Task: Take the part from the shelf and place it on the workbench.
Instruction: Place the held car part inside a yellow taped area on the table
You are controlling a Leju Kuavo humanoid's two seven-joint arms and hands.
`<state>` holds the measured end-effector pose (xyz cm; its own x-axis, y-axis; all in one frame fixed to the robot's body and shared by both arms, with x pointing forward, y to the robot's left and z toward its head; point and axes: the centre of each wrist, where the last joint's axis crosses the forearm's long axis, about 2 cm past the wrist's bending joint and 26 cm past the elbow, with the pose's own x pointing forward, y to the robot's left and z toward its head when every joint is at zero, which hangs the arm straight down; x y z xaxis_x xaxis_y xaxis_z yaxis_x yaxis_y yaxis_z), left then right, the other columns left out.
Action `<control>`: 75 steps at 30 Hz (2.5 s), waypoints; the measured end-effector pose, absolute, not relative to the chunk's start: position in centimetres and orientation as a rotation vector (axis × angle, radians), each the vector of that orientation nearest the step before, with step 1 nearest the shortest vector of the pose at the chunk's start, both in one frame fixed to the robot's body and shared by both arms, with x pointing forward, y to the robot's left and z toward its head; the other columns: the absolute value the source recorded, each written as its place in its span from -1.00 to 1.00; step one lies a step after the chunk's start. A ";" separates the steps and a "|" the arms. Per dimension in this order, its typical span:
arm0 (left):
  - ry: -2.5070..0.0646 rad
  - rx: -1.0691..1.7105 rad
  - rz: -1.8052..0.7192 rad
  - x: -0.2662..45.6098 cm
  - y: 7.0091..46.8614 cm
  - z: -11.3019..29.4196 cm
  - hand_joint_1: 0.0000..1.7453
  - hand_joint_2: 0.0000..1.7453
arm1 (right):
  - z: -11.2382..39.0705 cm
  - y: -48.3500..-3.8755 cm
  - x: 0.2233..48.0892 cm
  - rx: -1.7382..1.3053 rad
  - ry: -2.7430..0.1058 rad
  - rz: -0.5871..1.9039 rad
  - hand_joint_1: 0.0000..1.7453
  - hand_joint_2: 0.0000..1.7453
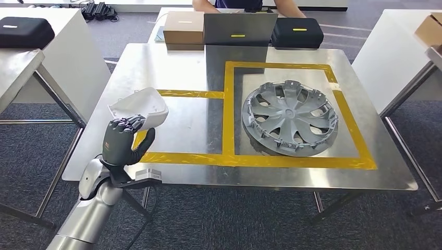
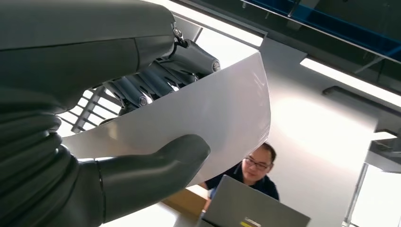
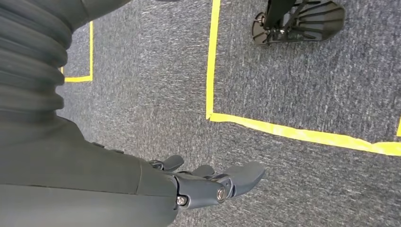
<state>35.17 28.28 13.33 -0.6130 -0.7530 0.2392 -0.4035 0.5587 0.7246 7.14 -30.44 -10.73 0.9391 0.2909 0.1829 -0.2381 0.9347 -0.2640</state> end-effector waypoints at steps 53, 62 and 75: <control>-2.038 0.938 -0.981 40.7 25.7 11.7 -1.00 -1.00 | -10.0 -29.4 10.6 -0.228 -0.278 0.426 -1.00 -1.00; -2.007 0.443 -0.207 39.4 24.6 10.9 -1.00 -1.00 | -10.1 -29.3 10.4 -0.208 -0.325 0.419 -1.00 -1.00; -2.106 0.098 -0.048 35.7 23.5 10.9 -1.00 -1.00 | -10.5 -29.3 8.8 -0.187 -0.392 0.400 -1.00 1.00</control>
